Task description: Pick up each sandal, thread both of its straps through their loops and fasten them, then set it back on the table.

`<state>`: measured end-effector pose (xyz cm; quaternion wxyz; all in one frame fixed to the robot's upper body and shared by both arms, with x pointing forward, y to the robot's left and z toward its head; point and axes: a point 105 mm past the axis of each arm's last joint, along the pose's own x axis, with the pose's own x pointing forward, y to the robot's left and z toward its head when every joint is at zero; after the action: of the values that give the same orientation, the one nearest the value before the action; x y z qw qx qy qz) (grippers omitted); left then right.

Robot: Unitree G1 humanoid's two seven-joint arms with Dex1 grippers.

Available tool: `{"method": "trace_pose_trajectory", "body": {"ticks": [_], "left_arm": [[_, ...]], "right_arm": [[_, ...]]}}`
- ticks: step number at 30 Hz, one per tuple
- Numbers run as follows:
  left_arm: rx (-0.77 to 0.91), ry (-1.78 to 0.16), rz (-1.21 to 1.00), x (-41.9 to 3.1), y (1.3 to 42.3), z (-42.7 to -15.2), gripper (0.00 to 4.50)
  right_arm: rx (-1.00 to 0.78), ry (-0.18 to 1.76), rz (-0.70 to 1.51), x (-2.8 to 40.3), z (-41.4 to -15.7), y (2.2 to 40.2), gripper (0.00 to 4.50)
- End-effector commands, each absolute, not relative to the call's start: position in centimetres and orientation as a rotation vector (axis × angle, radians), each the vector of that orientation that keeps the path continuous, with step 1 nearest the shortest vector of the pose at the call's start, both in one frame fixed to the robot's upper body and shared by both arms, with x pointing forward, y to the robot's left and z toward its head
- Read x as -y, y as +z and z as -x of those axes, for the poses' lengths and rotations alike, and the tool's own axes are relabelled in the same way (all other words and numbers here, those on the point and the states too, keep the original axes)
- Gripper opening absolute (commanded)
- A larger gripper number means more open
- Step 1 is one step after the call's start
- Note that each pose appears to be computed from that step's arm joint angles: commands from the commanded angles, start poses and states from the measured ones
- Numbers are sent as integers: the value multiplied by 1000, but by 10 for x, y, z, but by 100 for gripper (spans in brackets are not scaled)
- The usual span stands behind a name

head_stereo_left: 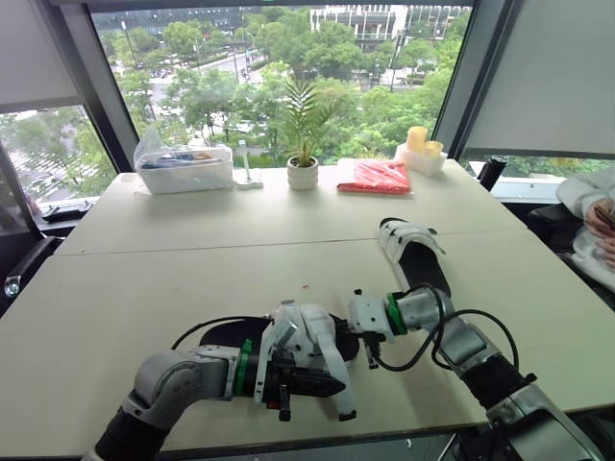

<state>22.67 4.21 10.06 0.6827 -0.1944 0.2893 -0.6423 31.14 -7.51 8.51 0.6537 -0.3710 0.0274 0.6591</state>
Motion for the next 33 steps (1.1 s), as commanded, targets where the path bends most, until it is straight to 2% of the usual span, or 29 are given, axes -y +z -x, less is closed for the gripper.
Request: {"method": "trace_pose_trajectory", "body": {"ticks": [1, 4, 7, 14, 21, 33], "left_arm": [[-559, -1453, 464, -51, 127, -238, 4], [-540, -1462, 480, -57, 138, -242, 4], [-511, -1399, 487, -64, 146, -262, 4], [-498, -1365, 523, -69, 160, -283, 4], [-549, -1342, 482, -67, 150, -304, 4], [-704, -1414, 474, -71, 136, -305, 4]], "right_arm": [[-190, 1527, 859, 81, -305, 58, 0], [-188, 1524, 863, 81, -307, 58, 0], [-181, 1522, 871, 80, -309, 60, 0], [-174, 1523, 877, 79, -311, 60, 0], [-176, 1523, 878, 80, -311, 59, 0], [-179, 1514, 876, 82, -310, 59, 0]]}}
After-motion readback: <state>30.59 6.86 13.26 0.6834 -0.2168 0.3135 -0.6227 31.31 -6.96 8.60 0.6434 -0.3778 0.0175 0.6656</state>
